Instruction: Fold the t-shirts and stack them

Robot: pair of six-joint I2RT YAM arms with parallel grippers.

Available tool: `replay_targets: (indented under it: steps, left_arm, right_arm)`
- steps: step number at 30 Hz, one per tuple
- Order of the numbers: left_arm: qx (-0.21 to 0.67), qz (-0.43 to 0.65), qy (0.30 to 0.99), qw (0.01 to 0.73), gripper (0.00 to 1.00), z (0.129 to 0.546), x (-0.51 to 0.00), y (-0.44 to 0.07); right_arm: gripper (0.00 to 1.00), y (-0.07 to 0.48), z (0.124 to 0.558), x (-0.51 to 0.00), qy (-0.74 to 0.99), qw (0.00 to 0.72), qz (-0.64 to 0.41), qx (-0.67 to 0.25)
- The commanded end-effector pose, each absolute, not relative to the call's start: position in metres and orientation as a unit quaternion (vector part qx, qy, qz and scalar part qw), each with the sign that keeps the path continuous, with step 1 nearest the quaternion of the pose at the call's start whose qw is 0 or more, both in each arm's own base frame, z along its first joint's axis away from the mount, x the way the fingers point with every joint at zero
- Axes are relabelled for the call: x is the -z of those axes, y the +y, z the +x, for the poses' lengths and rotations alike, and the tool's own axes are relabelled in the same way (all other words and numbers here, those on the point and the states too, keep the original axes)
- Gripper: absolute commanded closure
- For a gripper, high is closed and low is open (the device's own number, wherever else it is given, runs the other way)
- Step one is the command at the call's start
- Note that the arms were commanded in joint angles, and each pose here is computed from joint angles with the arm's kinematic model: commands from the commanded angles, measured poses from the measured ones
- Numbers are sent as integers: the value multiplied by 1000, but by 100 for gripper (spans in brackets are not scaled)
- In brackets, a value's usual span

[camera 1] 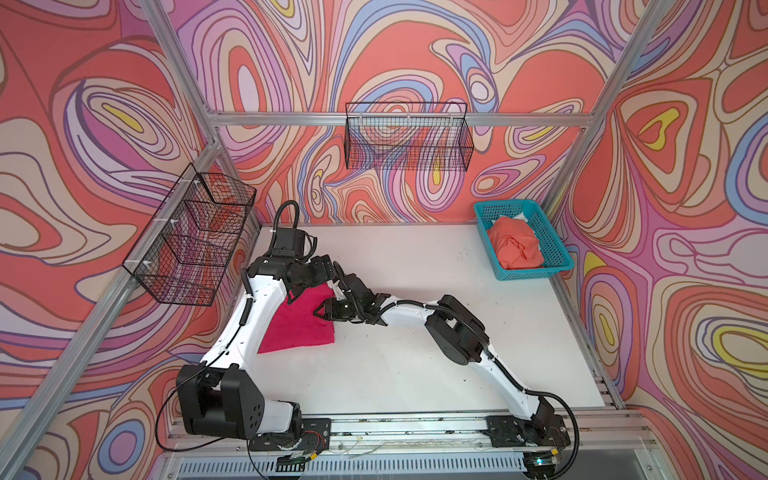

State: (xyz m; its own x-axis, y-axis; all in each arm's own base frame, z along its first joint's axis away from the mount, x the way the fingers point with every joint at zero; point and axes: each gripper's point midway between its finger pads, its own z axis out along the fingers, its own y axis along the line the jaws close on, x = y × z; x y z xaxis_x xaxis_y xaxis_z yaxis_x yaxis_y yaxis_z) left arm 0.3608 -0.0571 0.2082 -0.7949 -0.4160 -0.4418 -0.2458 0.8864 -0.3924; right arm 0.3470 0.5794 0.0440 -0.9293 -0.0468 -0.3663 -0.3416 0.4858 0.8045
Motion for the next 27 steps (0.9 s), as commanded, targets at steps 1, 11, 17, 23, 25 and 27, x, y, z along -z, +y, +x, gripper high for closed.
replay_targets:
  steps: [1, 11, 17, 23, 25, 27]
  left_arm:
    - [151, -181, 932, 277, 12, 359, -223, -50]
    - [156, -194, 927, 281, 11, 354, -222, -50]
    - [169, -195, 914, 313, 11, 347, -230, -50]
    - [161, -177, 909, 343, 6, 337, -216, -46]
    - [147, -167, 906, 361, 5, 333, -206, -41]
    - [120, -157, 904, 380, 3, 329, -196, -32]
  right_arm:
    - [52, 585, 336, -14, 860, 110, -101, -487]
    - [39, 555, 333, -59, 856, 143, -102, -486]
    - [28, 507, 334, -111, 856, 190, -99, -470]
    - [24, 423, 338, -147, 877, 251, -80, -402]
    - [21, 388, 342, -154, 886, 278, -74, -364]
    - [18, 350, 349, -168, 888, 309, -66, -334]
